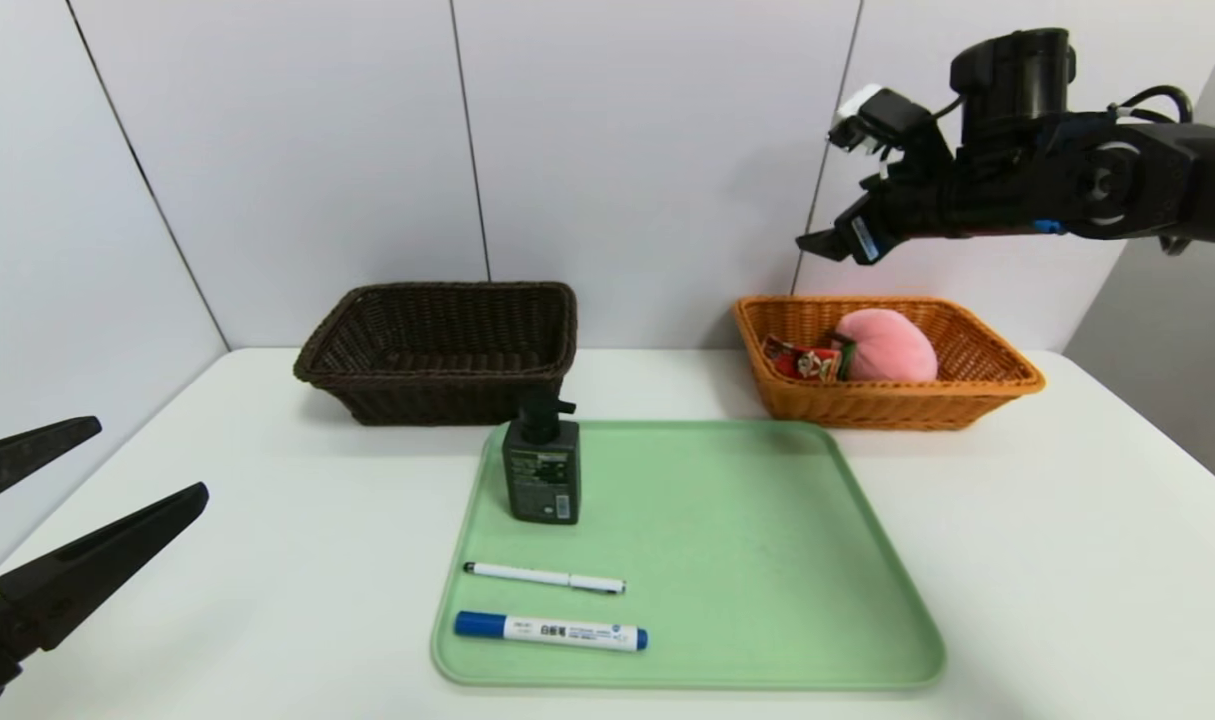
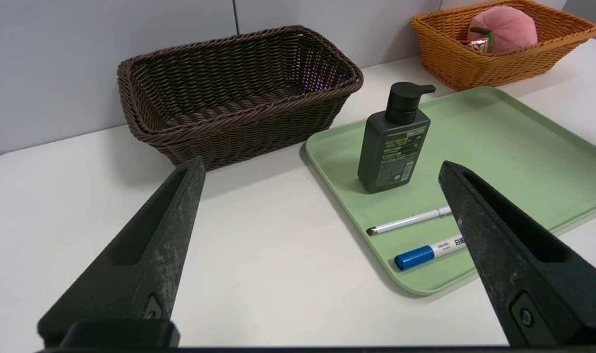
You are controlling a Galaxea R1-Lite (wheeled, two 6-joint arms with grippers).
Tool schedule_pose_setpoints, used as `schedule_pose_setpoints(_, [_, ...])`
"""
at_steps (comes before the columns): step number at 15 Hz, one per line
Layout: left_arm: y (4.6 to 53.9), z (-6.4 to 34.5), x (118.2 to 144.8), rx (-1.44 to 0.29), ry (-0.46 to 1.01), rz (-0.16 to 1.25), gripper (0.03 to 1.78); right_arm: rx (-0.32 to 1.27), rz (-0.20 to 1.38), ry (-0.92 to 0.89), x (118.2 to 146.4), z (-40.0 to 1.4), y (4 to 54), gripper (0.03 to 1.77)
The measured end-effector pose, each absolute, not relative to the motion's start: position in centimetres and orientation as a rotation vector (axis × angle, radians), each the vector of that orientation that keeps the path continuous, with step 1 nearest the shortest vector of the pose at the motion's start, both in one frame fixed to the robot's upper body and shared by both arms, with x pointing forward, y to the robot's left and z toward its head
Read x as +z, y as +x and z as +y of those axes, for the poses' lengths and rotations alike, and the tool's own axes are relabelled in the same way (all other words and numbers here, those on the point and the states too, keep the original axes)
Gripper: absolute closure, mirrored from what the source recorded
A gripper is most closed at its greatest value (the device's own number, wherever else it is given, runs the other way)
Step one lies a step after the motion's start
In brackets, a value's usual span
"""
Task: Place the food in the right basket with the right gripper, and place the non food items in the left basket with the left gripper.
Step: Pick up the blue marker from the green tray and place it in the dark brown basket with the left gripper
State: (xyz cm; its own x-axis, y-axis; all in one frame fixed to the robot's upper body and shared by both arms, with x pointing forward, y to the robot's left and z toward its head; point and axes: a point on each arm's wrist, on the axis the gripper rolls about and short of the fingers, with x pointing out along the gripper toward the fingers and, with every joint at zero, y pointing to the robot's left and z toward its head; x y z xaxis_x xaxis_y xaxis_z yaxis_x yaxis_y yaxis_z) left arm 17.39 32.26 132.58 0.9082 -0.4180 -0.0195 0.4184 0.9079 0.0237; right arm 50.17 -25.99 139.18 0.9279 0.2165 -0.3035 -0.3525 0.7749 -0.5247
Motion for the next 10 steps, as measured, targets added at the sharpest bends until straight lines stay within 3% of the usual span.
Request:
schedule_pose_setpoints(6, [17.4,32.3,132.5,-0.390,0.024,0.016,0.12,-0.034,0.198,-0.375,141.0,-28.0,47.5,0.14])
schedule_pose_setpoints(10, [17.3,32.4,132.5,-0.360,0.022,0.013,0.12,-0.092,0.200,-0.321,140.0,-29.6,42.9,0.12])
